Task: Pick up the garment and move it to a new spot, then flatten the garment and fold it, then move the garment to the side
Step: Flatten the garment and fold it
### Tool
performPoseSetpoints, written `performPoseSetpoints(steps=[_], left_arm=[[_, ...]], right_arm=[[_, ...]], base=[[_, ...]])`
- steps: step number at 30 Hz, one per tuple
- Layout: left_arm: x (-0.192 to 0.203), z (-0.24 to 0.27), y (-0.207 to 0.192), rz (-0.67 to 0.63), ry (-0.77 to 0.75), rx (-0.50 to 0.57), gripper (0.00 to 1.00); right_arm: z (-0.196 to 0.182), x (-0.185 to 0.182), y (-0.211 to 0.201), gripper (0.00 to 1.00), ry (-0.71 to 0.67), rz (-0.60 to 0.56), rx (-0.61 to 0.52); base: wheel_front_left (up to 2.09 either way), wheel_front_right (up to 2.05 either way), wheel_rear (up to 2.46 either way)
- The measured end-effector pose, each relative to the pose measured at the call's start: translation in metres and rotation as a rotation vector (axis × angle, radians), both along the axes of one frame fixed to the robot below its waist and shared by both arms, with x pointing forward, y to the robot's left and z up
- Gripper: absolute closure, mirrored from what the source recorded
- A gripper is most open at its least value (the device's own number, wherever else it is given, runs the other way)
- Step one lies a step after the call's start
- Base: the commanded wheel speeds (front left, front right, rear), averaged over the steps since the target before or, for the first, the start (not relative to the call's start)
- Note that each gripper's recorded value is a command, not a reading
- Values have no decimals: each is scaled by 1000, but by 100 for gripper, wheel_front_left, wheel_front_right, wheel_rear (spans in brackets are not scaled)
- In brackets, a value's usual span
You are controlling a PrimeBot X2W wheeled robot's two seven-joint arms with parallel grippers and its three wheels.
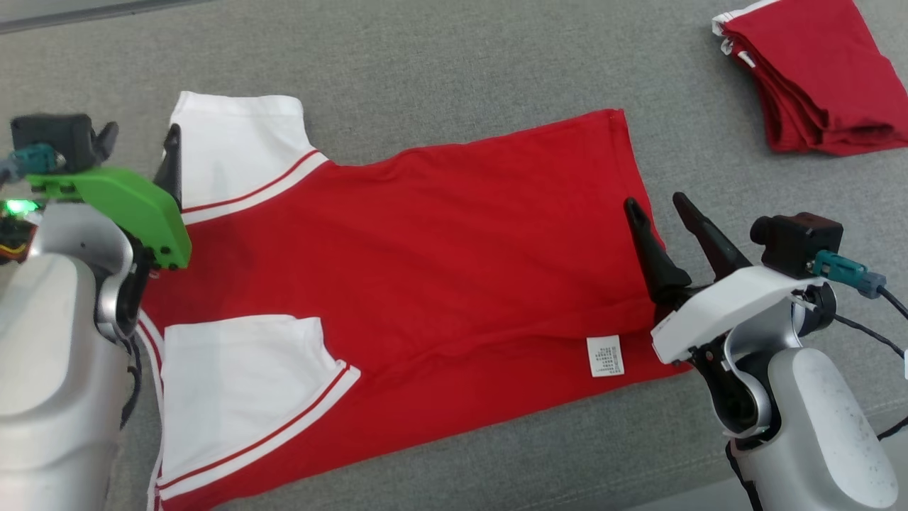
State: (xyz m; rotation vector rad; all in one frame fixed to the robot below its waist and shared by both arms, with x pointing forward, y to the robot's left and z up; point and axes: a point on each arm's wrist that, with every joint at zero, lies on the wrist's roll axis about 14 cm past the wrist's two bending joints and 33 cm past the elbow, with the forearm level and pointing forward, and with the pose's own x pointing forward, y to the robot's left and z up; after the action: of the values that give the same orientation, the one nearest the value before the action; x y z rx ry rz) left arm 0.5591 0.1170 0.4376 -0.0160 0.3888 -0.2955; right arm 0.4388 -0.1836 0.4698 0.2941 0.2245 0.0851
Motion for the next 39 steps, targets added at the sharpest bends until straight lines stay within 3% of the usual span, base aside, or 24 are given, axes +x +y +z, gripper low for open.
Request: performPoseSetpoints(steps=[7,11,19,20,21,22,27,33,39], left_arm=[[44,-37,4,27,110,68,0],[51,-66,-6,12,191,82,0],[60,-83,-19,-9,214,89,0],[60,-83,-18,-13,214,94,45],[60,-82,-18,-17,211,97,68],[60,-82,-18,-21,209,98,100],[58,-72,-20,-34,154,90,100],[59,-40,-23,-28,32,18,100],[50,-9,-20,-28,-69,-36,100]], right_arm=[[-14,14,-5,0,13,2,-27],[-26,12,-13,0,40,-15,-41],[-34,9,-21,0,62,-35,-50],[-34,9,-20,0,60,-33,-50],[-32,11,-20,0,55,-31,-50],[-30,13,-20,0,47,-29,-50],[-21,24,-23,0,20,-5,-94],[-18,47,-37,0,25,59,-289],[-34,74,-35,0,89,117,-355]], base=[[0,0,0],[0,0,0],[0,0,0],[0,0,0],[0,0,0],[0,0,0],[0,0,0],[0,0,0],[0,0,0]])
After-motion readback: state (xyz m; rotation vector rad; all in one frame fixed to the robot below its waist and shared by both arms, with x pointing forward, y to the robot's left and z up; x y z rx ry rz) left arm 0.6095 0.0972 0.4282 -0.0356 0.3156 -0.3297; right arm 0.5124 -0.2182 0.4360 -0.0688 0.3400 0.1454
